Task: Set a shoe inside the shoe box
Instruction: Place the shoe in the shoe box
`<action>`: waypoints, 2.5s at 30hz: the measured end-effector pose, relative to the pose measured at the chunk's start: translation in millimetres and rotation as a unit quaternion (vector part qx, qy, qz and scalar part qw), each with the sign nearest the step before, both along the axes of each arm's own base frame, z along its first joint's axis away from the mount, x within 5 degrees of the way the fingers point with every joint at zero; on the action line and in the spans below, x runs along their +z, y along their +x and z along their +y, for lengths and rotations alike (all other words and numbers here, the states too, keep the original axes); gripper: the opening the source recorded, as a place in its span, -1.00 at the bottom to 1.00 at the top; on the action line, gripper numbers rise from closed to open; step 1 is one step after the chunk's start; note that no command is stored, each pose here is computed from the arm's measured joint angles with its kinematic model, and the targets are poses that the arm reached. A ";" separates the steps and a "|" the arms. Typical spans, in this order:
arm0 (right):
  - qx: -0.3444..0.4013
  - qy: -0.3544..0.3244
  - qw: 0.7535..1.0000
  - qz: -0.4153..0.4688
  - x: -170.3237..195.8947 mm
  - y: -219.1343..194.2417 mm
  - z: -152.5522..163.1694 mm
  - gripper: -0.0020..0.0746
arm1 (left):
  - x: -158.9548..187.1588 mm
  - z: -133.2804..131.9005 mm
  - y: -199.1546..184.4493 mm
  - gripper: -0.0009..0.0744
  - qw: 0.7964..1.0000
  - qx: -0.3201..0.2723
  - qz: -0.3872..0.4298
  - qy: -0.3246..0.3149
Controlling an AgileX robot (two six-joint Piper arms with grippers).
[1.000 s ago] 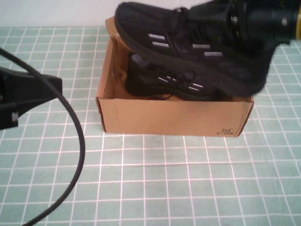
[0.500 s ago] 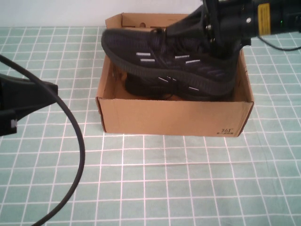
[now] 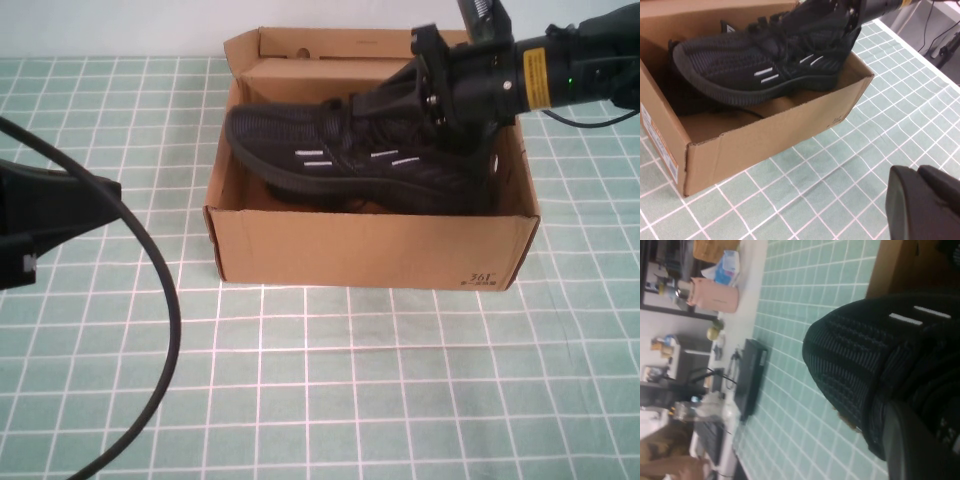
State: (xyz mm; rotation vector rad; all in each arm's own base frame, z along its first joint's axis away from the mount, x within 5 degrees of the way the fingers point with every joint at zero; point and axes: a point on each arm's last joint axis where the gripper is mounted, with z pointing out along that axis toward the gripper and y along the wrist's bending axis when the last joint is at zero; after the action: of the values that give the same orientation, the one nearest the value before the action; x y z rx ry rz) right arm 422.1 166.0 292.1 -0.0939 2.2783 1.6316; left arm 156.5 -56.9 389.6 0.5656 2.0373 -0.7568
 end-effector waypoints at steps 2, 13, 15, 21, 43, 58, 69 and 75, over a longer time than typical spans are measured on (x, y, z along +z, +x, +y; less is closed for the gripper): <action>0.006 -0.006 1.000 -0.017 -3.7 1.3 0.3 -0.94 | 0.0 0.0 0.0 -0.98 1.000 0.000 0.000 0.000; 0.017 -0.017 0.998 -0.052 -8.3 3.3 0.5 -0.94 | 0.0 0.0 0.0 -0.99 1.000 0.000 0.001 -0.001; 0.014 -0.018 0.998 -0.052 -9.3 4.2 0.4 -0.94 | 0.0 0.0 0.0 -0.99 1.000 0.000 0.001 -0.001; 0.012 -0.023 0.999 -0.038 -24.1 9.6 1.2 -0.94 | 0.0 0.0 0.0 -0.99 1.000 0.000 0.001 -0.001; 0.025 -0.024 0.999 0.006 -55.9 14.7 9.3 -0.22 | 0.2 0.9 1.3 -0.99 1.000 0.007 -0.004 0.002; 0.009 0.001 0.999 0.035 -42.3 19.0 -30.1 0.33 | -0.1 0.6 0.6 -0.99 1.000 0.004 -0.001 0.002; -0.008 0.009 0.999 0.053 -36.3 20.9 -50.9 0.29 | -0.1 0.6 0.6 -0.99 1.000 0.004 -0.001 0.002; -0.008 0.009 0.998 0.054 -36.8 20.8 -50.9 0.22 | -0.1 0.3 0.3 -0.99 1.000 0.003 0.000 0.001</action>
State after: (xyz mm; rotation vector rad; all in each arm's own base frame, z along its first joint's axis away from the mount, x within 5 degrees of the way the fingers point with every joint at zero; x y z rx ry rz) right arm 442.9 115.1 255.3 0.0182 2.3367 1.6864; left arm 156.8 -56.5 389.4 0.5607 2.0396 -0.7523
